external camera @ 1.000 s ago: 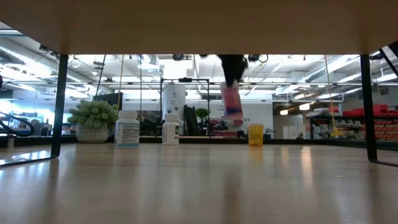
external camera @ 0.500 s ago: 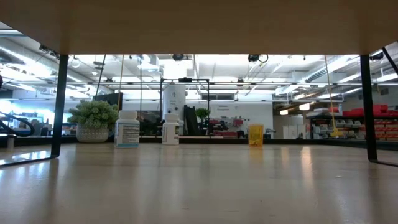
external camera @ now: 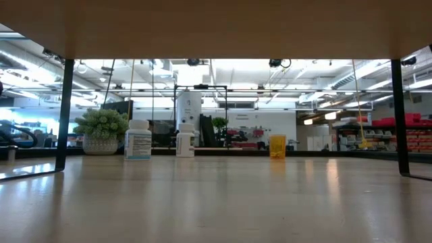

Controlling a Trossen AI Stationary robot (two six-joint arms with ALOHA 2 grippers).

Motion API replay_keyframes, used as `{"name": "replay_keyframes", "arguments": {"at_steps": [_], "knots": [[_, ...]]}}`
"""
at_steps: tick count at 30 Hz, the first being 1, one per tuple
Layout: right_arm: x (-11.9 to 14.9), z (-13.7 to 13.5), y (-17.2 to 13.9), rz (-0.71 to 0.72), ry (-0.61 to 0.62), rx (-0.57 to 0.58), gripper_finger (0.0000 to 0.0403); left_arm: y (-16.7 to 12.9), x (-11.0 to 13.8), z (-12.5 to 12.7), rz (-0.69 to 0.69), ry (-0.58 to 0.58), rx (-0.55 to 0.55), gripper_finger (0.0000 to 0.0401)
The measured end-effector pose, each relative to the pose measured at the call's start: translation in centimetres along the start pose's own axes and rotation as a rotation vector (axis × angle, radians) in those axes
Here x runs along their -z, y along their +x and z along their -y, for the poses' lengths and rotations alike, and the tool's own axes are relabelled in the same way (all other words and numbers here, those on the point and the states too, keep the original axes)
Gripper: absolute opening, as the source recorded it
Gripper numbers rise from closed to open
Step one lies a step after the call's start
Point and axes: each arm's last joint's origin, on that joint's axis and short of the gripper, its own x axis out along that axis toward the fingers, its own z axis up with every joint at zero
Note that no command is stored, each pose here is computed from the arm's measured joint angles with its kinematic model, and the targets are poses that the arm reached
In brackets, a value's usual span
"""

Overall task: Pick and place medicine bottles onto shelf by color
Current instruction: Put the pink pill bottle on the shelf

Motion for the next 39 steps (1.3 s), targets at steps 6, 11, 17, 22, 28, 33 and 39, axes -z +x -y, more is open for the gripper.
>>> {"name": "replay_keyframes", "arguments": {"at_steps": [6,11,17,22,28,33,39], "knots": [[2.6,-1.9,-1.0,0.04,-0.209,-0.033,0.0179,-0.1,0.1,0.2,-0.003,-0.029,0.019,0.0172],[4.1,-3.0,-1.0,0.042,-0.407,-0.061,0.0179,0.0,0.1,0.9,0.009,-0.042,0.058,0.0172],[5.9,-4.2,-1.1,0.05,-0.57,-0.075,0.0179,0.3,0.0,1.4,0.017,-0.071,0.074,0.0172],[6.2,-4.2,-0.8,0.08,-0.605,-0.029,0.0179,0.9,0.3,1.9,-0.001,-0.075,0.073,0.0172],[4.6,-3.7,-0.4,0.1,-0.588,-0.015,0.0179,2.0,0.7,2.5,-0.036,-0.085,0.057,0.0172],[4.4,-3.9,-0.5,0.094,-0.6,-0.054,0.0179,2.4,1.0,2.9,-0.052,-0.089,0.065,0.0172],[4.2,-4.3,-0.6,0.109,-0.583,-0.115,0.0179,2.5,1.0,3.0,-0.05,-0.095,0.068,0.0172]]}}
